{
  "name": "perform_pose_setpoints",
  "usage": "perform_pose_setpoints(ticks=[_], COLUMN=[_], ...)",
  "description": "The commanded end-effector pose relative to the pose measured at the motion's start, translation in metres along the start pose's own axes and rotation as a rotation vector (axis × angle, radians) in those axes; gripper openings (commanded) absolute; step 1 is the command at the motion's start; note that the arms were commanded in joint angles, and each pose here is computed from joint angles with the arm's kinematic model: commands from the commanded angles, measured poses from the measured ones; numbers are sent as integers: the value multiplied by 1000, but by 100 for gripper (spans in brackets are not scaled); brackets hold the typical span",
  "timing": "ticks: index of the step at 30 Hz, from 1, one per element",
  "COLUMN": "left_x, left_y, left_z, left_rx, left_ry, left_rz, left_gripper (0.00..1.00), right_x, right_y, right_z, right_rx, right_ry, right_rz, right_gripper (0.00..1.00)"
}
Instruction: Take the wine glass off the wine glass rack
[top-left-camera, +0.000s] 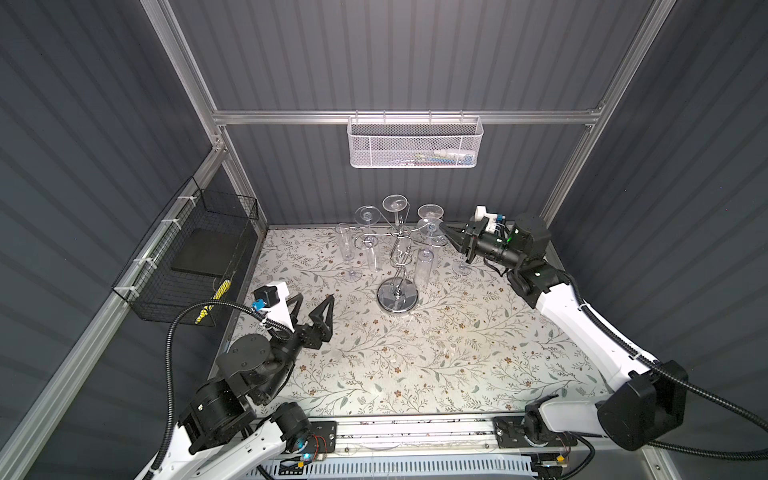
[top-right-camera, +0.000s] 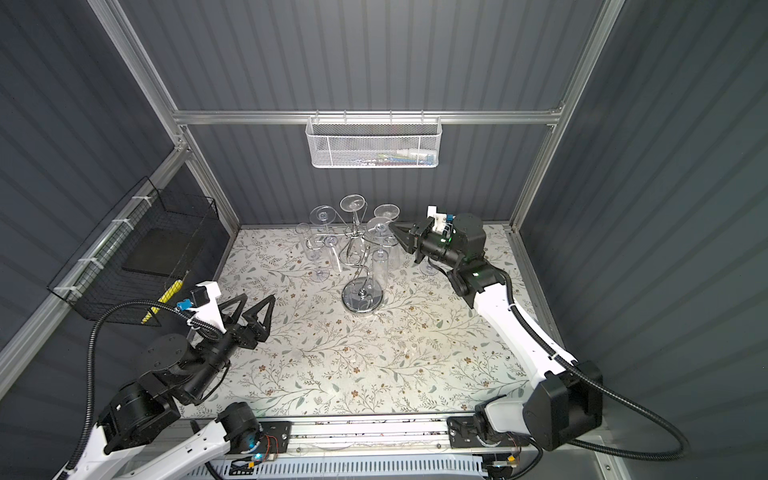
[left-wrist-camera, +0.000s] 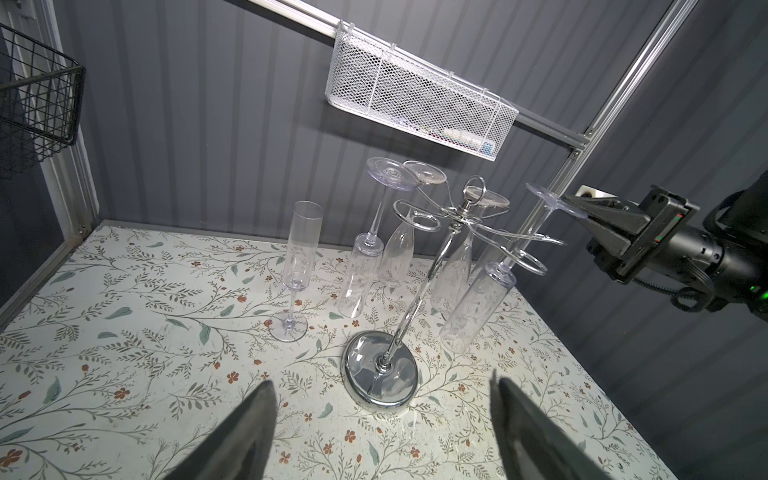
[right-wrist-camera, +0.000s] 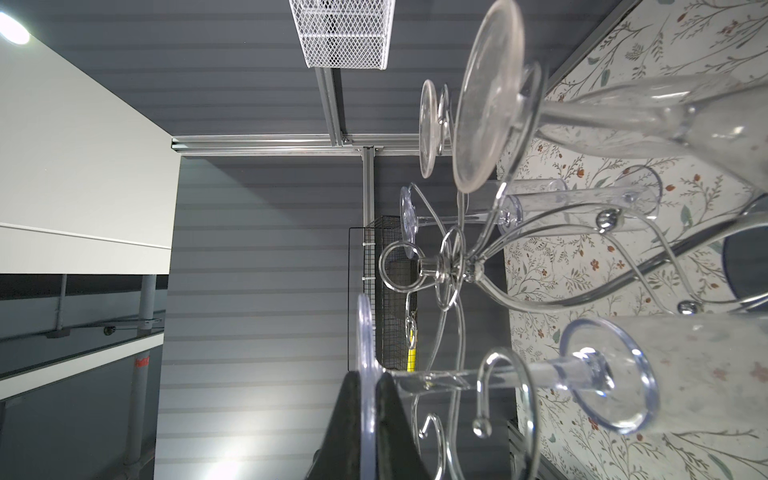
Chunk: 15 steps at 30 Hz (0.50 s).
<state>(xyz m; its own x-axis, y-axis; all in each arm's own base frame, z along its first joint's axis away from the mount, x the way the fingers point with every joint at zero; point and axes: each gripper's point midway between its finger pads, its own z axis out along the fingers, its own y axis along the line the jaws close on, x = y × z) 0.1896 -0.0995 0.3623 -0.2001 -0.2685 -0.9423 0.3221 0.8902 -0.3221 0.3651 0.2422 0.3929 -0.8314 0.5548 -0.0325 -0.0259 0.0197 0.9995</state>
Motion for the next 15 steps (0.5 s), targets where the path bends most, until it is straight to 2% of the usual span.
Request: perform_pose_setpoints(ticks=[1,15], left_x=[1,-1], left_y=[3,6], left_z=[-1,-4], left_rx=[-14,-24], left_ry=[-2,-5], left_rz=[-1,-5], left_gripper=[82,82], right_x=[1,-29], right_y=[25,12], right_z=[3,3], right_rx=[-68,-52], right_ry=[11,-62], right_rz=[-45,-3], right_gripper=[0,0])
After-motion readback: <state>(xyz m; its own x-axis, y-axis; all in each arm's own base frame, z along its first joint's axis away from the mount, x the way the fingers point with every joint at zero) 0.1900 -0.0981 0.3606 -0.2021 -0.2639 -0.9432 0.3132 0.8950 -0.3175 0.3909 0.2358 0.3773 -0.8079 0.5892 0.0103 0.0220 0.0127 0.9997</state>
